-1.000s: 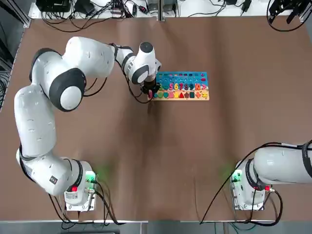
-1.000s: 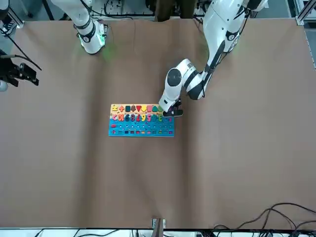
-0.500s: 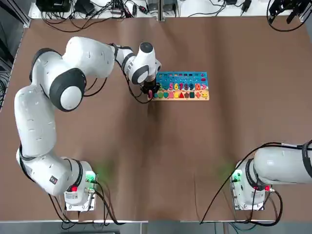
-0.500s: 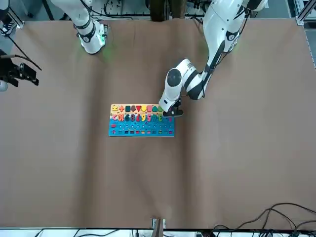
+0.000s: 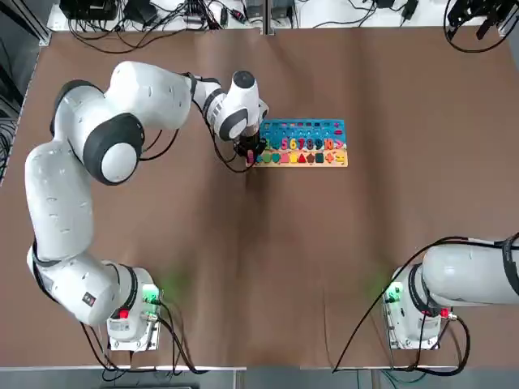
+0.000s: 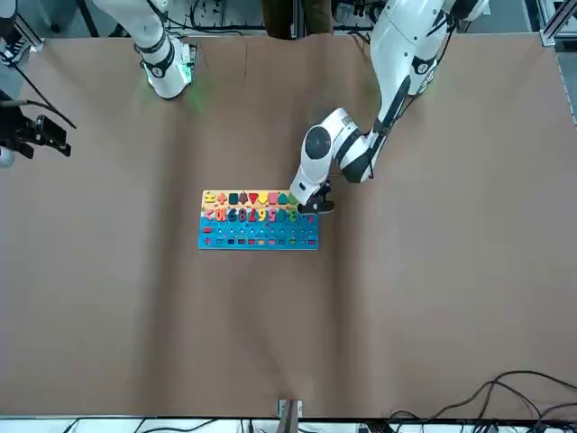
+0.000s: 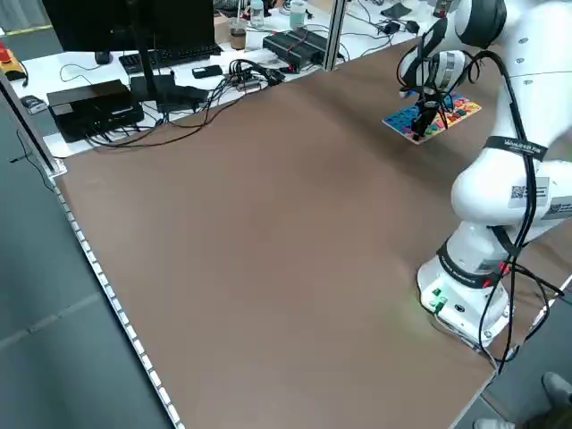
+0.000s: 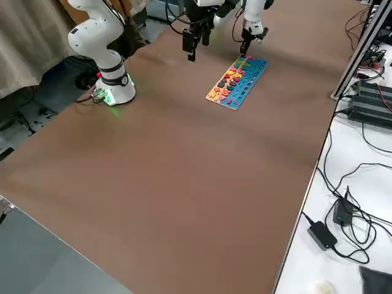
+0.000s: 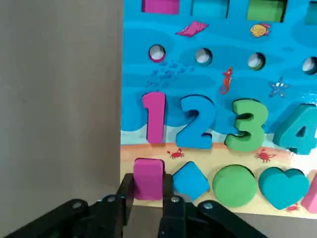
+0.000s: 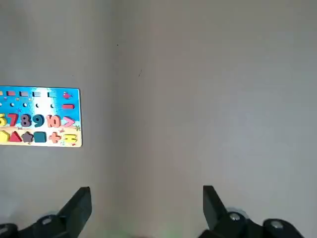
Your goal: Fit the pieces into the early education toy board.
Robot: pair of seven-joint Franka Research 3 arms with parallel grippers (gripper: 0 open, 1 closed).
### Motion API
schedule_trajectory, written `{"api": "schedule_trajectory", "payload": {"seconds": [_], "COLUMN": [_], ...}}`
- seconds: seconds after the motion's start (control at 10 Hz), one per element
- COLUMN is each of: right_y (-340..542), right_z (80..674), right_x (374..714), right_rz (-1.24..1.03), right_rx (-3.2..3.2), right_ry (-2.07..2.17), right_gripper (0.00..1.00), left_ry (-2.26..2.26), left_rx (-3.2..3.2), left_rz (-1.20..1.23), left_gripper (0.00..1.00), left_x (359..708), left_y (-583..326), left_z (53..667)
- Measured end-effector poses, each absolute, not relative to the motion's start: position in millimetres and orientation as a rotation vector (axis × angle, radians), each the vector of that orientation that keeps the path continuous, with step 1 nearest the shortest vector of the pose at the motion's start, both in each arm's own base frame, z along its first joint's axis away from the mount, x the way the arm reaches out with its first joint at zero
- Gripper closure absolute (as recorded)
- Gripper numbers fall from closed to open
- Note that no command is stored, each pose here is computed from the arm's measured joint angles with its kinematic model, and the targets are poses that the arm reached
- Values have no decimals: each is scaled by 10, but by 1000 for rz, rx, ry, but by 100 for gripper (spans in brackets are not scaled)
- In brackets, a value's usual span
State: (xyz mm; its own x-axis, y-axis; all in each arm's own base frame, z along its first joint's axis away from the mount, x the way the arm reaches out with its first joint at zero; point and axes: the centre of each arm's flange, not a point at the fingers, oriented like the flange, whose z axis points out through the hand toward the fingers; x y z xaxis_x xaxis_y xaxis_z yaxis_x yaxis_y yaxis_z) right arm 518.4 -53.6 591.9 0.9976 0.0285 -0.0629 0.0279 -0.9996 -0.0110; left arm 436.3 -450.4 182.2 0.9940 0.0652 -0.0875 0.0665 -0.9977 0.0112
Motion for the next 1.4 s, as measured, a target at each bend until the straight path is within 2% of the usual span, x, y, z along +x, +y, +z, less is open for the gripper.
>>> {"api": "schedule_trajectory", "payload": {"seconds": [1.4], "right_y": [-536], "right_z": [5913], "right_x": [5185], "right_rz": [102], "right_rx": [-3129], "right_ry": [-44], "right_gripper": [1], "left_ry": [105], "left_rx": [3128], "left_rz": [-143], "left_gripper": [66], "left_x": [4370], "left_y": [-4513], "left_z": [1840]}}
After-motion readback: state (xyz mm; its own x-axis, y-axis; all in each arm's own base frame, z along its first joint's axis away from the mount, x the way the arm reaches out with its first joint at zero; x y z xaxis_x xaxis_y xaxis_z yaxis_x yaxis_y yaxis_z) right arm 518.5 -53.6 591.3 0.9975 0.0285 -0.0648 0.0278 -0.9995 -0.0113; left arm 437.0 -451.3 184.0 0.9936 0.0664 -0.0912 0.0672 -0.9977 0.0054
